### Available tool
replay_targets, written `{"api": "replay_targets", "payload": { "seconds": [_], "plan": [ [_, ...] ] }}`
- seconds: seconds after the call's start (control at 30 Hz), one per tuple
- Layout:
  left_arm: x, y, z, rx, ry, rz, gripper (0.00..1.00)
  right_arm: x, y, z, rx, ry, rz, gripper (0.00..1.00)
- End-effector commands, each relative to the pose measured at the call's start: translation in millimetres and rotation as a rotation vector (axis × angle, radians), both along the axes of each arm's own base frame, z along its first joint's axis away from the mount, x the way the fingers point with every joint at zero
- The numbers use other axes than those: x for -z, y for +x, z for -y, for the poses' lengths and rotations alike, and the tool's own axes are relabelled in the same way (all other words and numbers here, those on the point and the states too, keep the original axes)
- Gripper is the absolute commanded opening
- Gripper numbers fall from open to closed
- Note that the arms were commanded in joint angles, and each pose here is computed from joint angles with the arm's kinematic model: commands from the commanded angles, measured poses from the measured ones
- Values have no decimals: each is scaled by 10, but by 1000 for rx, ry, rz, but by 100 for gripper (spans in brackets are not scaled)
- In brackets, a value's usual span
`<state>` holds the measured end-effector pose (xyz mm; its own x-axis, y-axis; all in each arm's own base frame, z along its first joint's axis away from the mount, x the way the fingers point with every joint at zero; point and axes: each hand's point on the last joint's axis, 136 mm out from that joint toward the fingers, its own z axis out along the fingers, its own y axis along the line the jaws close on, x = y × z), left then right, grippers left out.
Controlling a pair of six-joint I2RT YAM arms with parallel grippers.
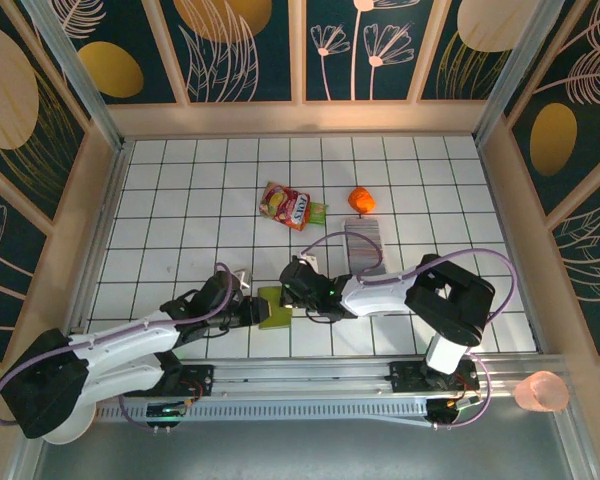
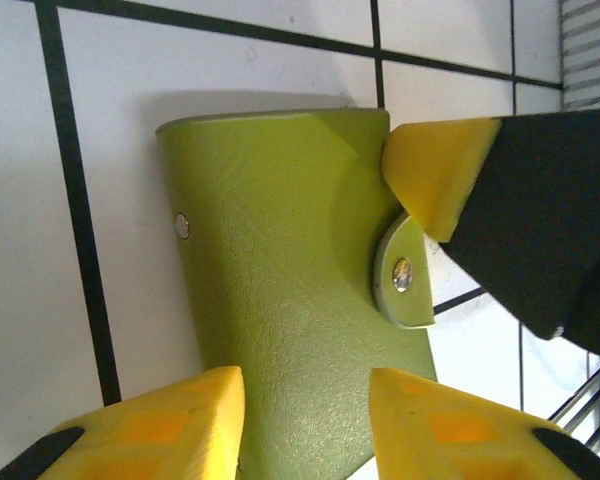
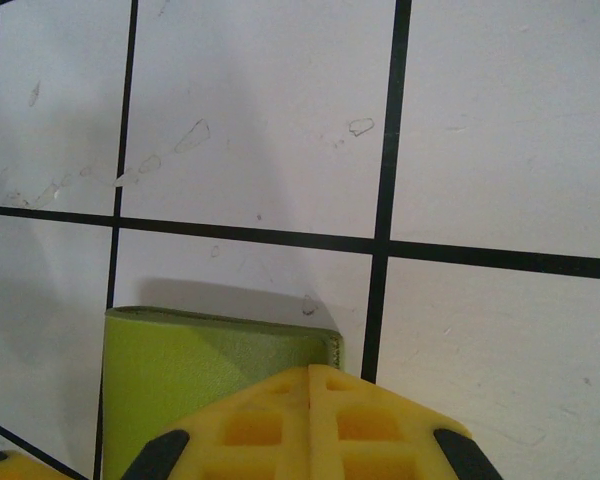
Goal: Put the credit cards into the card holder
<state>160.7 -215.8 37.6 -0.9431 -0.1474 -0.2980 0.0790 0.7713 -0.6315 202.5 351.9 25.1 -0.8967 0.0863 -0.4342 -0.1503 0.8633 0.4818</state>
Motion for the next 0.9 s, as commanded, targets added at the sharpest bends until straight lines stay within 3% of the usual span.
{"api": "replay_targets", "payload": {
  "seconds": [0.0,0.37,0.7,0.87],
  "plan": [
    [32,-18,-93,-39,14,2,40,343,-150,346,23,-136,-69,0],
    [136,-64,-87,-28,17,-29,38,331,-173,324,33,-120,-67,0],
    [-17,-35,76,-7,-87,5,37,327,-211,347,70,-109,-63,0],
    [69,-34,77,-1,-57,-14,39,317,-223,343,80,-81,-67,0]
  ]
}}
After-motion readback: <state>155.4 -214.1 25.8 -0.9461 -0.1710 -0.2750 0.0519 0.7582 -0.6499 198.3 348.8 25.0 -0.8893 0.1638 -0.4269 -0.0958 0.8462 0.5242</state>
